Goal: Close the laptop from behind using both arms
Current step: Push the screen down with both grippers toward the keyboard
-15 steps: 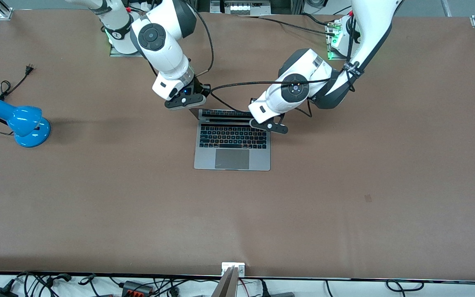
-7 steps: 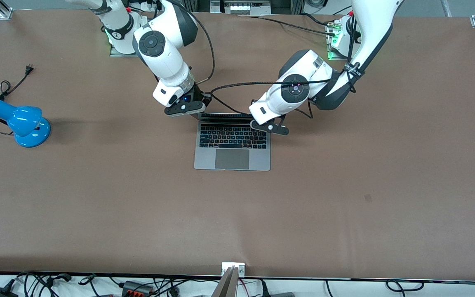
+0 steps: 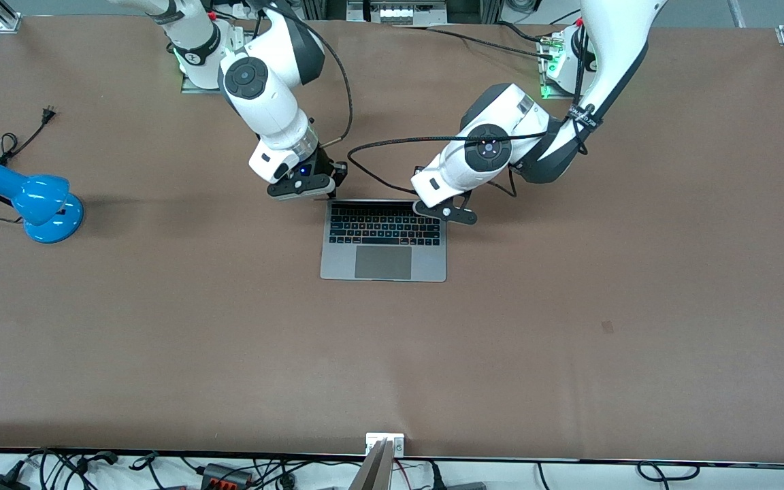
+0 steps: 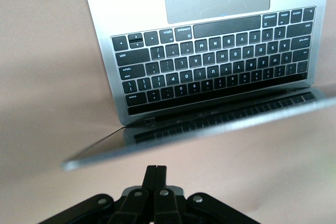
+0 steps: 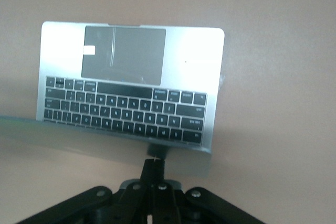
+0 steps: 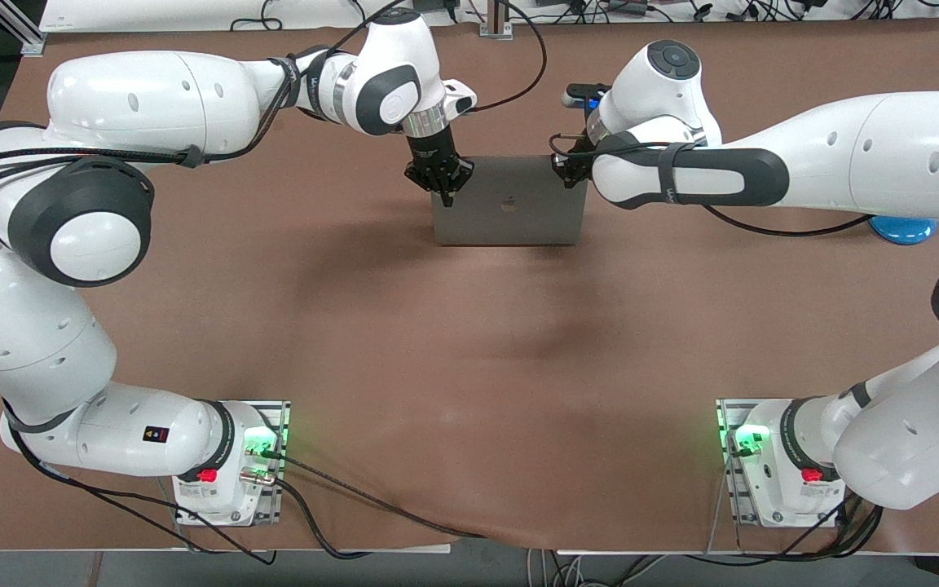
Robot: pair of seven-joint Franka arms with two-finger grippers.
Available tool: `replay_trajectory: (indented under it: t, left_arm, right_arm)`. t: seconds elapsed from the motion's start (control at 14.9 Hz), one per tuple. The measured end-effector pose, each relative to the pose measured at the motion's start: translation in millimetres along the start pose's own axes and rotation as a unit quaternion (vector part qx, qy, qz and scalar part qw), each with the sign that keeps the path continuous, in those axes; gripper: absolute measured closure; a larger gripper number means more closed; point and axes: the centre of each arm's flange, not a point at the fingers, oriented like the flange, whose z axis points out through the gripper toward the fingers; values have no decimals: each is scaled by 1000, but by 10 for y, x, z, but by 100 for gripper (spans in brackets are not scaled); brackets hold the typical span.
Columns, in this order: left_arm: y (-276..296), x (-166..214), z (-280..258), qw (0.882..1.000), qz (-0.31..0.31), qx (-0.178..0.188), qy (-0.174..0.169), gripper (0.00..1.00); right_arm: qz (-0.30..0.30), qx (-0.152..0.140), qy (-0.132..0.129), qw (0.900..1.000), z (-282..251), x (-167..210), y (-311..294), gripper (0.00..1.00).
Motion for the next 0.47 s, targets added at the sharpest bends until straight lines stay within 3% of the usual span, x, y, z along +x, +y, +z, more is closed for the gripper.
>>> replay_trajectory:
  t: [0.47]
  left_arm:
    - [-25, 286, 58, 1000, 4, 1, 20, 99]
  right_arm:
    - [4, 4, 21, 1000, 211, 201, -9, 99]
